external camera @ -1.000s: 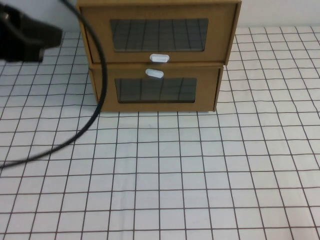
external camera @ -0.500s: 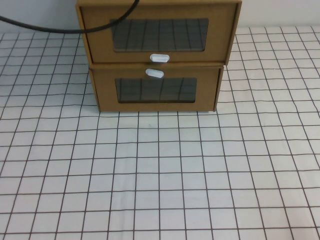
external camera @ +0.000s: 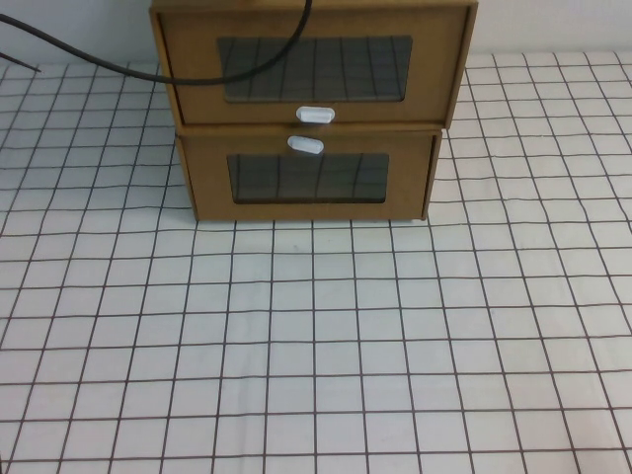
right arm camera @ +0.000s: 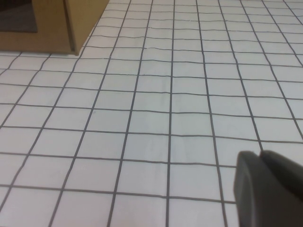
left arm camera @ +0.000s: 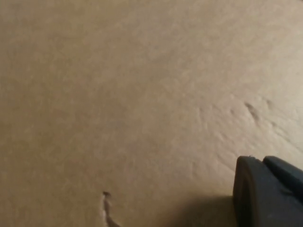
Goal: Open the shoe box
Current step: 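Pull the top drawer of the cardboard box fully open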
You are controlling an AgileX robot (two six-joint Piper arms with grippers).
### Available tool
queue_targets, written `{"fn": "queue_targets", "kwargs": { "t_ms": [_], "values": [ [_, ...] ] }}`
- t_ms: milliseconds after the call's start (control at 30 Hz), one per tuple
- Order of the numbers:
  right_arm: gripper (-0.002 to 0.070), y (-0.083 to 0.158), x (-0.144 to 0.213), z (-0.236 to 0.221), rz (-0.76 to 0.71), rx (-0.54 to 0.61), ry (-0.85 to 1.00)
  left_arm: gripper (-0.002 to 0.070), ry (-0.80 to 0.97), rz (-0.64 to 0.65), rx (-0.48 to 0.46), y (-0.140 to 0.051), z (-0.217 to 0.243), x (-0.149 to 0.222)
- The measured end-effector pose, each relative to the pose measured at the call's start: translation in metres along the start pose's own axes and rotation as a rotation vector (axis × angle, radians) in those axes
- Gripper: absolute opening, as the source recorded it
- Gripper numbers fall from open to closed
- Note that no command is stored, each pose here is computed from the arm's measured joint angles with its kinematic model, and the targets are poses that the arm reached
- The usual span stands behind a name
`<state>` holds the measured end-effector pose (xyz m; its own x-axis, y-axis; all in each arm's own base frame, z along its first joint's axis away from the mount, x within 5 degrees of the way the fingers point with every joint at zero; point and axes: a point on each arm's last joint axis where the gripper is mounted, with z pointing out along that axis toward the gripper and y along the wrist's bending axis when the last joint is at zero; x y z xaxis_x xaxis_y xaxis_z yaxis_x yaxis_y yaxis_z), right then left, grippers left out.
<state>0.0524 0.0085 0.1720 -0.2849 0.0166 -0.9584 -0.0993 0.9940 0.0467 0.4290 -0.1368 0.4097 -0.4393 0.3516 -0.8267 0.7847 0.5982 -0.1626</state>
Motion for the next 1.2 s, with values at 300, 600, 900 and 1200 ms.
{"fn": "queue_targets", "kwargs": {
  "t_ms": [300, 600, 900, 1200],
  "values": [
    [-0.0014, 0.000, 0.000, 0.000, 0.000, 0.000, 0.000, -0.0005, -0.001, -0.011, 0.000, 0.005, 0.007, 0.002],
    [-0.0013, -0.001, -0.003, 0.000, 0.000, 0.006, -0.038, -0.0005, -0.002, -0.011, -0.001, 0.005, 0.006, 0.002],
    [-0.0014, -0.007, -0.035, -0.007, 0.464, -0.014, -0.402, -0.0005, -0.005, -0.011, -0.003, 0.005, 0.006, 0.002],
    [-0.0013, 0.000, -0.045, -0.012, 0.737, -0.133, -0.356, -0.0005, -0.008, -0.011, -0.006, 0.005, 0.006, 0.002]
  ]
}}
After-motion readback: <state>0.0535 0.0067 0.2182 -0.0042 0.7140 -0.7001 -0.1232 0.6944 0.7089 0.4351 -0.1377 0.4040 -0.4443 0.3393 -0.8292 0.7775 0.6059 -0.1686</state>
